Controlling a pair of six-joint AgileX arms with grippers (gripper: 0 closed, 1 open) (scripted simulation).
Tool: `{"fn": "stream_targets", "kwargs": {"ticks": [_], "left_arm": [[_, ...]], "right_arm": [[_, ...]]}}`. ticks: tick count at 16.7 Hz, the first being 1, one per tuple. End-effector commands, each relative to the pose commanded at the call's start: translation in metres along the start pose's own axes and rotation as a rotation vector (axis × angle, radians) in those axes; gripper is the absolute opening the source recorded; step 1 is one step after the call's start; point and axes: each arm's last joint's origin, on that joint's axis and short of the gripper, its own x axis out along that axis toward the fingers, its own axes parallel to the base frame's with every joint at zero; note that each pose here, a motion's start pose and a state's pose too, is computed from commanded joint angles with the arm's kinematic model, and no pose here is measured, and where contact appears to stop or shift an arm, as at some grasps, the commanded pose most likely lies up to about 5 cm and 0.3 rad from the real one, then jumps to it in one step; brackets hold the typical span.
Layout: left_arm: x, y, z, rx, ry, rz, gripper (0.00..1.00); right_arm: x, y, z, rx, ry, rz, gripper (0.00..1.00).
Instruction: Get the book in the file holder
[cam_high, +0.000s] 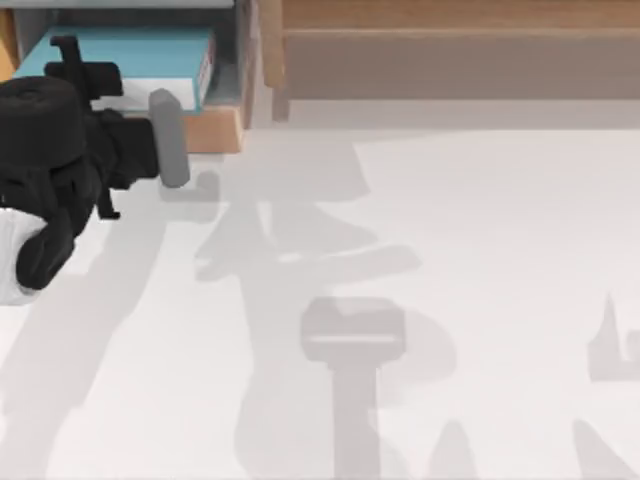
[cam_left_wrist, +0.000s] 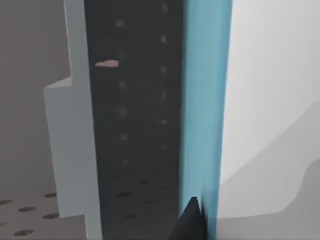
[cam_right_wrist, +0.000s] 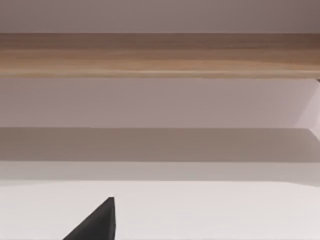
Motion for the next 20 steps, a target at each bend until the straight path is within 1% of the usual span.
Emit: {"fn": "stream_targets", "kwargs": {"ticks": [3,9,13,20], "left_arm": [[0.002,0.001,0.001,0.0,-0.002,0.002,0.0],[0.028,0.004,0.0,-0.001,0.001,0.003,0.0],[0.03,0.003,0.0,0.0,0.0,0.0,0.0],[0.03,0.003,0.0,0.0,0.0,0.0,0.53]], "right_arm": [[0.0,0.0,0.0,0.0,0.0,0.0,1.0],[0.0,0.0,0.0,0.0,0.0,0.0,1.0],[0.0,0.0,0.0,0.0,0.0,0.0,1.0],[0.0,0.0,0.0,0.0,0.0,0.0,1.0]]}}
